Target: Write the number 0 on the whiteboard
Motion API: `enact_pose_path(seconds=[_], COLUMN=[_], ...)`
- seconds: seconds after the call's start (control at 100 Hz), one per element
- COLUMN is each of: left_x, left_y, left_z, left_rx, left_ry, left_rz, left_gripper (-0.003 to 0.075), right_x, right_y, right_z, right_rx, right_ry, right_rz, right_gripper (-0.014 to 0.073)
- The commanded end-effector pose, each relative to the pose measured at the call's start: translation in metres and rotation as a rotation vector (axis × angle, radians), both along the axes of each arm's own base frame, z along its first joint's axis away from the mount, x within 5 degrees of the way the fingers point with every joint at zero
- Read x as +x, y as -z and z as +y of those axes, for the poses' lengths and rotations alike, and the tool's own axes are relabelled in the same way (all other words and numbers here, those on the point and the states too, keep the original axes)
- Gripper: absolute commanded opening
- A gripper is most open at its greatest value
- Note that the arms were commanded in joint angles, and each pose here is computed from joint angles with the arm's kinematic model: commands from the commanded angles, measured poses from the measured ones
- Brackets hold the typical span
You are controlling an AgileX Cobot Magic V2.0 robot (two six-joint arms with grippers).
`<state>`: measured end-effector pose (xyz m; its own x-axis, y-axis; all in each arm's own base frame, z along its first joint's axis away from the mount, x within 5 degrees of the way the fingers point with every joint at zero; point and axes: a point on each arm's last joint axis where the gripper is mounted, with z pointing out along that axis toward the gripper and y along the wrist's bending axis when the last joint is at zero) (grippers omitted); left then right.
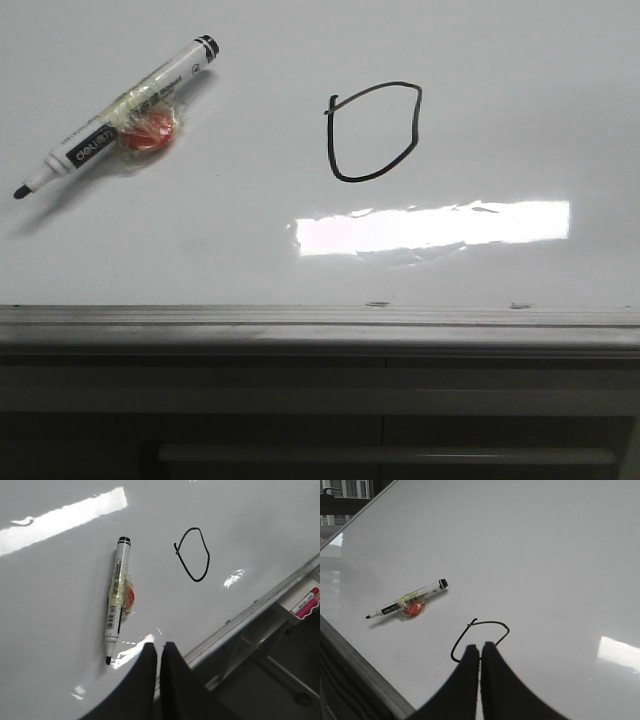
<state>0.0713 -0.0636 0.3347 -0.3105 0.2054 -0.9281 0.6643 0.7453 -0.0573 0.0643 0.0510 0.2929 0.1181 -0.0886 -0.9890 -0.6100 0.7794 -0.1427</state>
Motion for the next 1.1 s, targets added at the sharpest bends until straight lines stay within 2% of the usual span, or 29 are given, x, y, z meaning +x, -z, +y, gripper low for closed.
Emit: enact_pose_path(seconds=[0.0, 0.56, 0.61, 0.7, 0.83, 0.88, 1.0, 1.09], left_x=[0.001, 0.004, 0.006, 0.007, 0.002, -0.003, -0.013, -0.016], left_y=[-0.014, -0.008, -0.003, 0.004, 0.027, 0.042, 0.077, 0.1], left_z=[0.0, -0.001, 0.0, 0.007, 0.027, 0.034, 0.042, 0.044], left_rx=[-0.061, -0.088, -0.093, -0.13, -0.294, -0.323, -0.251, -0.195], left_ry=[-0.016, -0.029, -0.044, -0.113, -0.279, -0.323, -0.364, -0.389], left_rz=[-0.056, -0.058, -0.074, -0.203, -0.479, -0.531, -0.547, -0.469], left_gripper=[-0.002, -0.002, -0.002, -0.002, -0.002, -0.002, -0.002, -0.002], right_x=[0.001, 0.001, 0.001, 0.001, 0.001, 0.001, 0.001, 0.001], right_y=[-0.016, -0.016, -0.016, -0.016, -0.016, -0.016, -0.016, -0.016], right_z=[-0.003, -0.003, -0.003, -0.003, -0.003, -0.003, -0.003, -0.003], right_rx=[0.064, 0.064, 0.064, 0.064, 0.064, 0.064, 0.064, 0.064], right_ry=[0.034, 0.034, 0.034, 0.034, 0.034, 0.034, 0.034, 0.034], right_rz=[-0.084, -0.084, -0.084, -0.084, -0.084, -0.084, -0.084, -0.084], right_gripper=[-0.0048, -0.0048, -0.0048, -0.0048, -0.0048, -0.0048, -0.0048, -0.0048])
